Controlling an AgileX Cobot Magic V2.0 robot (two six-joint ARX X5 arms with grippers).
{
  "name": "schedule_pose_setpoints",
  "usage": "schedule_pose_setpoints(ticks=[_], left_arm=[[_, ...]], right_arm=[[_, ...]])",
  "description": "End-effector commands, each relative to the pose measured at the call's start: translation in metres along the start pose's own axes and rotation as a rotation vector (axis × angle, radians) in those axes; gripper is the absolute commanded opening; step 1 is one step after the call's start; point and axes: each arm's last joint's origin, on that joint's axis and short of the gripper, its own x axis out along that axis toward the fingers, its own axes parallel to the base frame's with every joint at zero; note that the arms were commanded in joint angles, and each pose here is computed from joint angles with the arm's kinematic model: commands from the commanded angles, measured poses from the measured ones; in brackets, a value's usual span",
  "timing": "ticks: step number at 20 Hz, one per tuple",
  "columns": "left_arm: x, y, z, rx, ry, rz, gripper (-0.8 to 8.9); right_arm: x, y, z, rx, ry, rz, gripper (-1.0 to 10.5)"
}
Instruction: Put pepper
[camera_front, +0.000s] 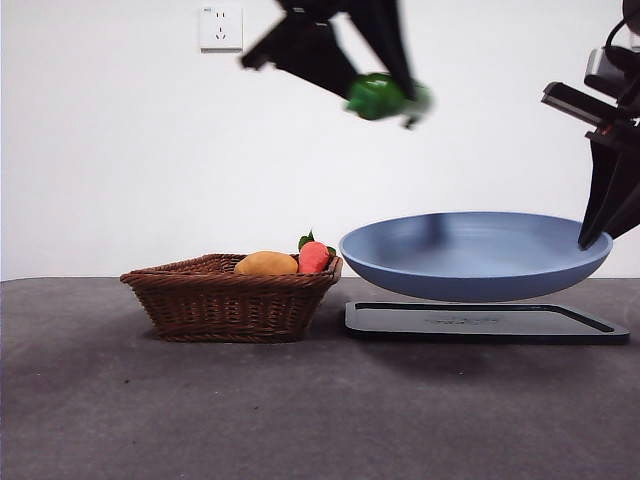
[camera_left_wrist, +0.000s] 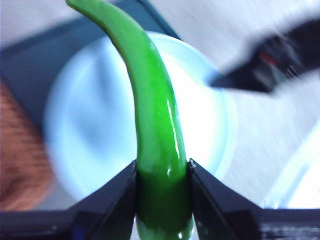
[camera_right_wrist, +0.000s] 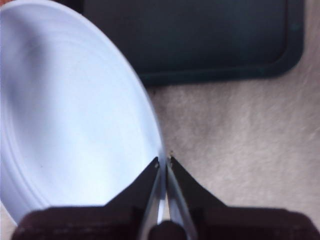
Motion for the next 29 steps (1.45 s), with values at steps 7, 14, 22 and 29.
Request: schedule_pose_setpoints(ticks=[7,14,22,29], left_arm=[[0.079,-0.022,-0.016,0.204,0.094,0.087,1.09],[0.097,-0.021,-0.026,0.205,0.168,0.067,1.14],[0.097,-0.023,-0.028,0.212,0.178,0.071,2.46],[0.054,-0.03,-0.015,0.217,0.097,0.057,2.46]], right_arm=[[-0.001,0.003,0.001,0.039,0.035,0.041,0.0],[-0.001,0.003,0.0,0.07,0.045,0.055,0.0],[-0.002,0.002,-0.004,0.1,0.086,0.044,0.0],[-0.002,0.001,-0.006,0.131,0.101,0.032,0.0]])
